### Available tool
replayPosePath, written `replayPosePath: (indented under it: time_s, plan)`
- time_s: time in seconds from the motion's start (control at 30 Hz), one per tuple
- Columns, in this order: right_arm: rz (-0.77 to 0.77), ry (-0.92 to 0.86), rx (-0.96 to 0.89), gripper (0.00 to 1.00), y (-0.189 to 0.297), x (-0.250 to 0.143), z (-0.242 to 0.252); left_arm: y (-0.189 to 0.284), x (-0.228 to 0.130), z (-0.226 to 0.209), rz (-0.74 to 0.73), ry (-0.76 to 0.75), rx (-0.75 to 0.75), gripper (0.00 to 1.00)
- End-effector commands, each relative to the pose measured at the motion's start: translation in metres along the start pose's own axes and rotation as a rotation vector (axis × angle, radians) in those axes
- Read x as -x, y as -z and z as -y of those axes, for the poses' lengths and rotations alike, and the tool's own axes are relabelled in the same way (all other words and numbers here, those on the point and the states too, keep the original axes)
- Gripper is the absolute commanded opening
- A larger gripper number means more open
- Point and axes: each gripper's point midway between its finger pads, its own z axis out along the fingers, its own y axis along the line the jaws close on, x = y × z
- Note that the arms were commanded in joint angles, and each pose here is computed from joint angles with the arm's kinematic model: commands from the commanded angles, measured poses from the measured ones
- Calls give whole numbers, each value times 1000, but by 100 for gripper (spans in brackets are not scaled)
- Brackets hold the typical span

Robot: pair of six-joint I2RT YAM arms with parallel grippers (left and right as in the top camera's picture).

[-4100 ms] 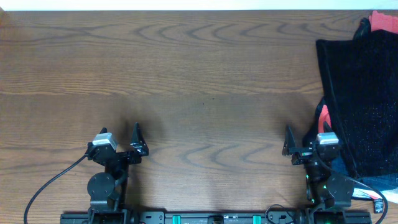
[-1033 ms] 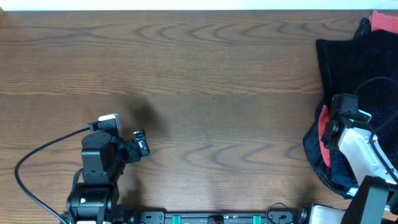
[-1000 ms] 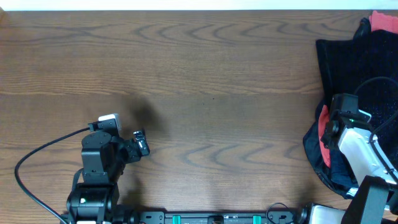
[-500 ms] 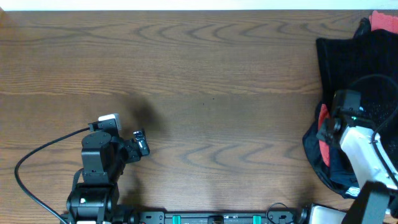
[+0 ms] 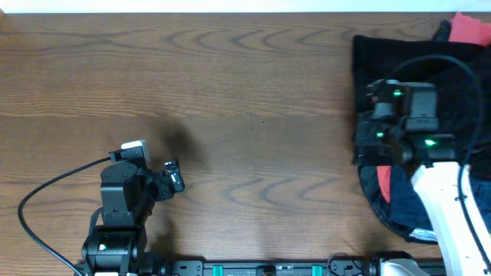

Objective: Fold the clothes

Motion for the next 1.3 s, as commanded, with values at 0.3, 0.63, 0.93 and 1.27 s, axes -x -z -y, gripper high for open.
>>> replayPosePath:
  time_s: [0.3,0.63,0.93,1.27]
  plan:
    - [66,244,585,2,-14,2,-195,4,8,2,19,-5,-3,98]
    - [1,98,-9,69,-52,-7,-74,4,11,5,30,20,-23,98]
    - [-4,-177,-300,76,-3,-6,49,-1,11,45,-28,181,-244,98]
    - [-63,-396,-445,87,36,-36,120,-44,-56,103,-423,171,-415,98]
